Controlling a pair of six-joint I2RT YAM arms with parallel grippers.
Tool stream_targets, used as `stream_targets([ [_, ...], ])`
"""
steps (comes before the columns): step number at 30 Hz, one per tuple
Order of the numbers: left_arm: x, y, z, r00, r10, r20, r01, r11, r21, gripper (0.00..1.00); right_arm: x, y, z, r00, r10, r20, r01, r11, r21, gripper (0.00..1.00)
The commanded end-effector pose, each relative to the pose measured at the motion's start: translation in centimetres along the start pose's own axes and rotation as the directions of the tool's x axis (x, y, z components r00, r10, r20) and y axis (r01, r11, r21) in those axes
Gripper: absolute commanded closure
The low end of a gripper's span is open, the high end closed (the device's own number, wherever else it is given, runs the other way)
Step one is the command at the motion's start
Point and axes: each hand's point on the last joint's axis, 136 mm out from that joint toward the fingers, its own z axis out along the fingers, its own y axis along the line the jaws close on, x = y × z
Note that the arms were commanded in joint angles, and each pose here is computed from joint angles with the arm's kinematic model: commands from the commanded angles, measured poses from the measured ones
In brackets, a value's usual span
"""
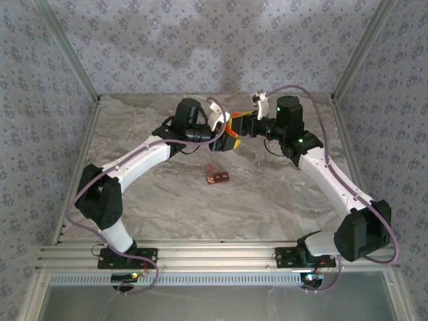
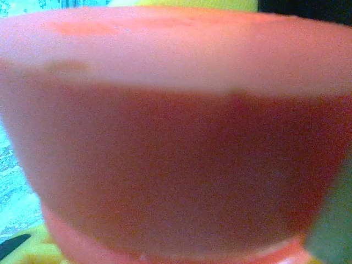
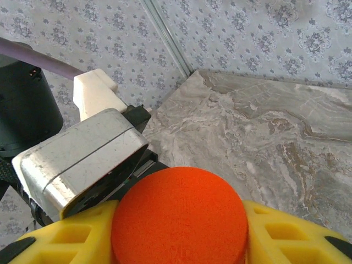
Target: Sort the pills into containers
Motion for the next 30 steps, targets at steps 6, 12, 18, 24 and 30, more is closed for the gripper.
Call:
stream_targets([
  [6,-4.4,-1.5,-0.8,0.983,0.128,0.131,-0.129,0.992,0.005,1.00,-0.2,3.1,-4.1,0.997,-0.051,-0.062,0.034,0.968,-0.250,0.18],
  [12,-4.5,-2.1,-0.9,0.983,0.134,0.129,-0.140,0.990,0.036,1.00,-0.5,2.9,-7.1,0.995,-0.039,-0.093,0.008,0.949,-0.314,0.17],
  [18,-4.3,-3.0,-1.1,0.983,0.135,0.121,-0.146,0.985,0.089,1.00,-3.1,1.1,-6.2,0.997,-0.049,-0.053,0.034,0.966,-0.257,0.25],
  [24,-4.1,-3.4,-1.0,0.986,0.128,0.110,-0.141,0.983,0.116,1.00,-4.1,1.3,-4.5,0.996,-0.057,-0.066,0.037,0.960,-0.278,0.27],
  [30,-4.1,-3.5,-1.1,0.986,0.129,0.107,-0.142,0.983,0.120,1.00,-3.9,1.8,-3.1,0.993,-0.070,-0.096,0.040,0.957,-0.287,0.24],
])
